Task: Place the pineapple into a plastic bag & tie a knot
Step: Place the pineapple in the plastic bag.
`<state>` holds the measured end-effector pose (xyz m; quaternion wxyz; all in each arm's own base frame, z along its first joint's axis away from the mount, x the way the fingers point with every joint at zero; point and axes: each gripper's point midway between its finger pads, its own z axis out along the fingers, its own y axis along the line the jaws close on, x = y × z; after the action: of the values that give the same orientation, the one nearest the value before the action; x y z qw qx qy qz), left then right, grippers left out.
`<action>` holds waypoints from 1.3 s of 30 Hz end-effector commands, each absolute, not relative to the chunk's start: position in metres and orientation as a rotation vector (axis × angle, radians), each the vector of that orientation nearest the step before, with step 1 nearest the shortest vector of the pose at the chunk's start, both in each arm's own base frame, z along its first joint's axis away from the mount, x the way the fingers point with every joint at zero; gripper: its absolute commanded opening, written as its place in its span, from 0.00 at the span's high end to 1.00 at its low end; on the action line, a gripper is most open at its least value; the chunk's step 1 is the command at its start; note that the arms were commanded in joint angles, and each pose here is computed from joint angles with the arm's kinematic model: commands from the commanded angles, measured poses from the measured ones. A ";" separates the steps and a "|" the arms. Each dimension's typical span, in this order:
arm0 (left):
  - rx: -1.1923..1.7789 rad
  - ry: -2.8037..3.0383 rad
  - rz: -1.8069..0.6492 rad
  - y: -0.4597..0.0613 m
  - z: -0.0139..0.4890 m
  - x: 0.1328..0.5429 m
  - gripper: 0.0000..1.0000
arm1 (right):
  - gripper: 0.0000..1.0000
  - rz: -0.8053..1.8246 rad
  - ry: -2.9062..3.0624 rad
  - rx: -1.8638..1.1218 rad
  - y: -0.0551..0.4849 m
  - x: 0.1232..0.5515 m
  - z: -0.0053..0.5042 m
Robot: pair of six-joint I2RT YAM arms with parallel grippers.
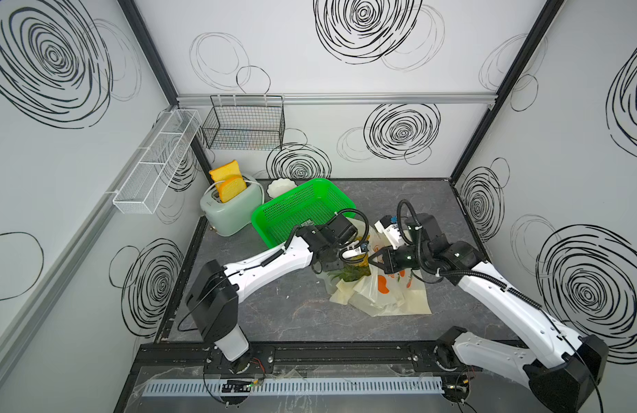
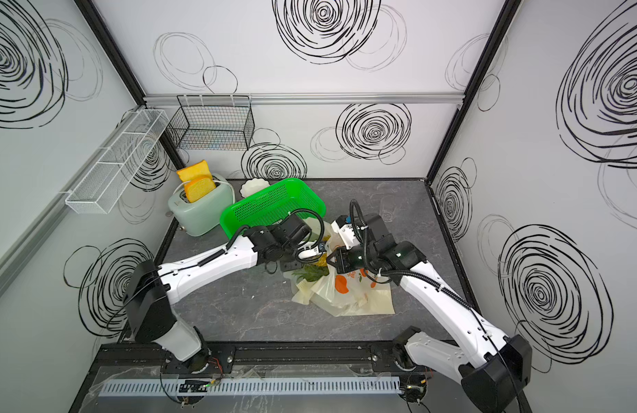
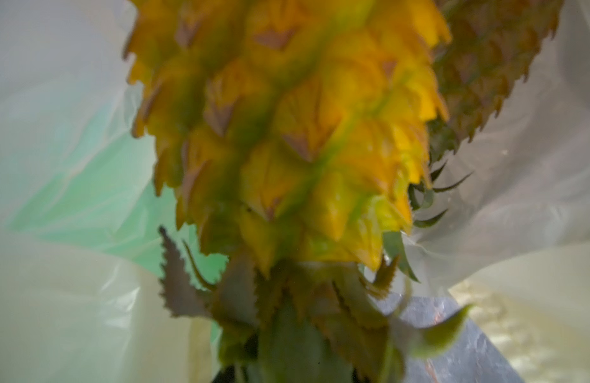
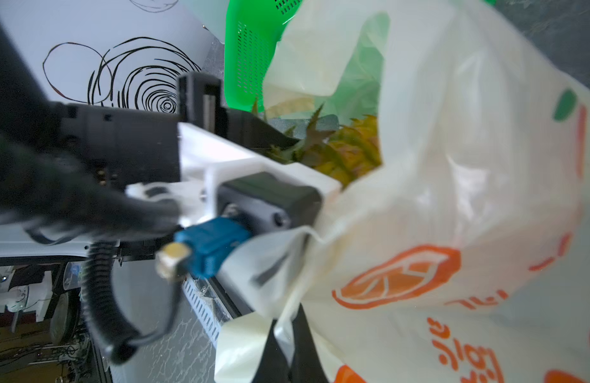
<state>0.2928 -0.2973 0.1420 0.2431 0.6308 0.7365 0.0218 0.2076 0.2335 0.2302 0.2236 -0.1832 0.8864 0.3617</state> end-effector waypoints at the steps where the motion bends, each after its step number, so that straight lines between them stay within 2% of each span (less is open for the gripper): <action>1: 1.685 1.870 -0.091 -0.340 0.162 0.306 1.00 | 1.00 0.991 2.409 -0.498 0.237 0.214 0.244; 7: 1.589 1.874 -0.176 -0.364 0.151 0.325 0.98 | 1.00 0.988 2.422 -0.500 0.237 0.213 0.238; 8: 1.556 1.872 -0.212 -0.367 0.152 0.326 0.90 | 1.00 0.984 2.423 -0.497 0.236 0.213 0.237; 11: 1.479 1.845 -0.347 -0.376 0.160 0.326 0.78 | 1.00 0.958 2.428 -0.490 0.233 0.214 0.233; 14: 1.456 1.811 -0.446 -0.382 0.158 0.320 0.54 | 1.00 0.933 2.436 -0.475 0.229 0.214 0.227; 17: 1.457 1.804 -0.491 -0.383 0.150 0.316 0.37 | 1.00 0.915 2.449 -0.461 0.226 0.214 0.218; 24: 1.416 1.772 -0.530 -0.367 0.151 0.313 0.21 | 1.00 0.899 2.464 -0.440 0.221 0.212 0.208; 27: 1.462 1.705 -0.557 -0.356 0.160 0.297 0.11 | 1.00 0.890 2.468 -0.432 0.219 0.212 0.206; 28: 1.497 1.664 -0.573 -0.352 0.162 0.286 0.05 | 1.00 0.890 2.468 -0.431 0.218 0.212 0.206; 30: 1.551 1.575 -0.613 -0.343 0.170 0.264 0.02 | 1.00 0.889 2.469 -0.429 0.218 0.212 0.205; 35: 1.565 1.331 -0.794 -0.319 0.209 0.211 0.03 | 1.00 0.897 2.475 -0.430 0.219 0.212 0.202; 39: 1.431 1.403 -0.703 -0.302 0.220 0.228 0.06 | 1.00 0.896 2.472 -0.428 0.219 0.212 0.203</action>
<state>0.2202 -0.3041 0.2065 0.4536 0.6042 0.5891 -0.2866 0.2114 0.2199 0.2009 0.2289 -0.1581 0.9036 0.3257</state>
